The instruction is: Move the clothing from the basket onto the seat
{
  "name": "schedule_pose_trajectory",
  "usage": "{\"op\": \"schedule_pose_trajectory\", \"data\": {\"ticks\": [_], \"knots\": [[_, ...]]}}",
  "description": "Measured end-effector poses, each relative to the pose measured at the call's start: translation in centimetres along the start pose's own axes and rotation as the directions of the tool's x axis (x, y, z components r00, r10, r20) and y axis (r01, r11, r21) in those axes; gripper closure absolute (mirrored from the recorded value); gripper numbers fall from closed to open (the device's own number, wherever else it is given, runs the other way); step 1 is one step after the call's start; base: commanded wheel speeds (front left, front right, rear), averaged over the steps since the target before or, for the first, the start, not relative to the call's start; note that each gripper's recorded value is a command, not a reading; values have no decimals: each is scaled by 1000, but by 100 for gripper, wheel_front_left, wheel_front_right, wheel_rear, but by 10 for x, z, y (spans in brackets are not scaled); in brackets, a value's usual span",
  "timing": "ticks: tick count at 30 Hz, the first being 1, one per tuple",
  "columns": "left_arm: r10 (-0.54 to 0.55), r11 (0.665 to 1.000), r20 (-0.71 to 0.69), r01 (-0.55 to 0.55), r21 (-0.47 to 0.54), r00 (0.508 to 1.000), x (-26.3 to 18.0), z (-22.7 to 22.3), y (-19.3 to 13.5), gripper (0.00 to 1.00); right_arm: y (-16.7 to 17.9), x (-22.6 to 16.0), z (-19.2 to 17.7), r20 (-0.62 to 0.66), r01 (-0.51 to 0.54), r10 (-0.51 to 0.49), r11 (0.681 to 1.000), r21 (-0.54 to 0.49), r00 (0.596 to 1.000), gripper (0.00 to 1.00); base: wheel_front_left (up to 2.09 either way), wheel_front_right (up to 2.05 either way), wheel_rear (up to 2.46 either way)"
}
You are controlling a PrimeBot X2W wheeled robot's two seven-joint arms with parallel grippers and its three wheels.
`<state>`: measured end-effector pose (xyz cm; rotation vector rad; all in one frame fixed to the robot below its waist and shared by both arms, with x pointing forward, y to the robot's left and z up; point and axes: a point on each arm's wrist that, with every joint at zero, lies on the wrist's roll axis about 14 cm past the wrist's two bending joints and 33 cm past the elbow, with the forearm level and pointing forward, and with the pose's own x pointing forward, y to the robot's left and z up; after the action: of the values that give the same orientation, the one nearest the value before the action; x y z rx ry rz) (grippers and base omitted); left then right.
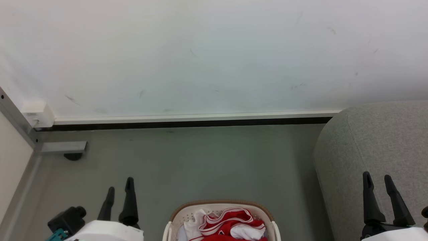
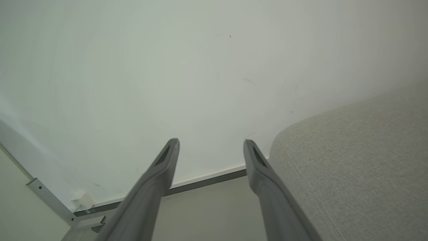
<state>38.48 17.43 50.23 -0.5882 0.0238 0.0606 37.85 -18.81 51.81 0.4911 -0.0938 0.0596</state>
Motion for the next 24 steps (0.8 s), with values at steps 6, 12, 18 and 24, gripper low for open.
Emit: {"op": "schedule_pose_trajectory", "data": {"ticks": [6, 12, 18, 24], "knots": [[-15, 997, 18, 13, 75, 1000, 0, 2, -3, 0, 0, -1, -3, -6, -2, 2, 998, -64, 1000, 0, 0, 0, 0], [-36, 989, 29, 31, 146, 999, -1, 3, -8, 0, 0, -2, -5, -15, -6, 4, 992, -128, 1000, 0, 0, 0, 0], [-55, 976, 32, 47, 213, 998, -1, 1, -12, 0, 0, -3, -8, -26, -10, 5, 984, -181, 1000, 0, 0, 0, 0], [-70, 961, 42, 56, 269, 997, -1, 1, -15, 0, 1, -3, -11, -31, -15, 8, 973, -228, 999, 0, 0, 0, 0]]}}
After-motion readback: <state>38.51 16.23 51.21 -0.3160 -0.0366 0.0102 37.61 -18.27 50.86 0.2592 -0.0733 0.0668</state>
